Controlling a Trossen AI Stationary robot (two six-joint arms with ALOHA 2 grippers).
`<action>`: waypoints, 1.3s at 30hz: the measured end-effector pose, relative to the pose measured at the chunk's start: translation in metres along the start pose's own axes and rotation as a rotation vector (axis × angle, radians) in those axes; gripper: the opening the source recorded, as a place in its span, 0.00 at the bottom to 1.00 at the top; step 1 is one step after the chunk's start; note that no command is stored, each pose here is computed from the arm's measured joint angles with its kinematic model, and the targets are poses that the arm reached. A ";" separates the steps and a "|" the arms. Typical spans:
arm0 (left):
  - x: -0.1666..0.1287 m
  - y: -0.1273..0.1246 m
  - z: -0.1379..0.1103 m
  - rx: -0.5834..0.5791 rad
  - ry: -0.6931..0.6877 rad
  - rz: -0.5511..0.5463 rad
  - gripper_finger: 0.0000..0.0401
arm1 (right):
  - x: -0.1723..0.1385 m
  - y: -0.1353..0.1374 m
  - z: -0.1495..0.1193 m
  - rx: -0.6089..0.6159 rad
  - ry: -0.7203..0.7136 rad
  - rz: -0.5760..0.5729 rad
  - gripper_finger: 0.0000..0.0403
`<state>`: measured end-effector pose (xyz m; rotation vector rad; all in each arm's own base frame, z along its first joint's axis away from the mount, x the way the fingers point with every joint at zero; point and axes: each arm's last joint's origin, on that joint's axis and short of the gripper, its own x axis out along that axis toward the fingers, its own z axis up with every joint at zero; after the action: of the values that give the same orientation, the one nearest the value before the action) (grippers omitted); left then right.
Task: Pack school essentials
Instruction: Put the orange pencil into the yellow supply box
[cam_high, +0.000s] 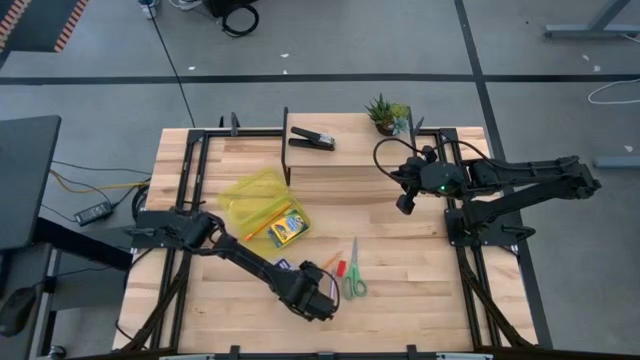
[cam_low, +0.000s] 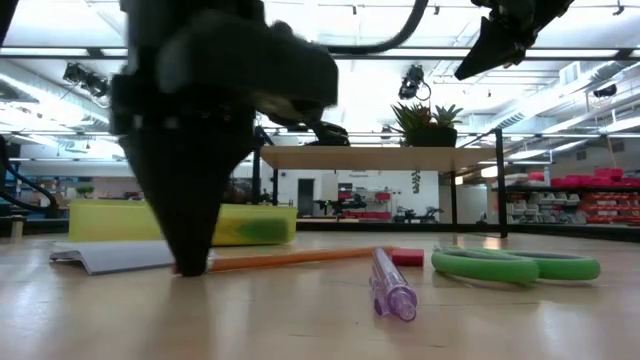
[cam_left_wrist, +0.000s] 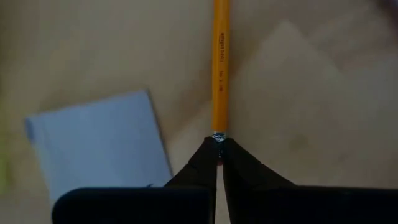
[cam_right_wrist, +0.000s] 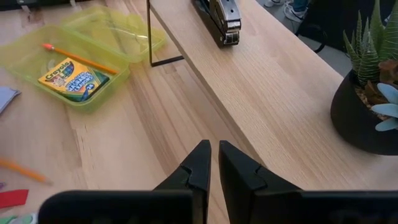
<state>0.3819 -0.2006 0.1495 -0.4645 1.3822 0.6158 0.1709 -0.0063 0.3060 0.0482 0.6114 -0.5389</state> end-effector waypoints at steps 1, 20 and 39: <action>-0.002 0.001 0.001 -0.003 -0.006 0.001 0.04 | 0.000 0.000 0.000 0.000 0.000 0.000 0.10; -0.036 0.014 0.007 -0.016 -0.037 -0.024 0.02 | 0.000 0.000 0.000 0.002 -0.003 0.001 0.10; -0.032 0.027 0.034 0.067 -0.030 -0.027 0.30 | 0.000 0.000 0.001 0.062 -0.011 -0.017 0.10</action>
<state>0.3877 -0.1627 0.1870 -0.4180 1.3622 0.5511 0.1712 -0.0068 0.3065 0.0982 0.5849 -0.5744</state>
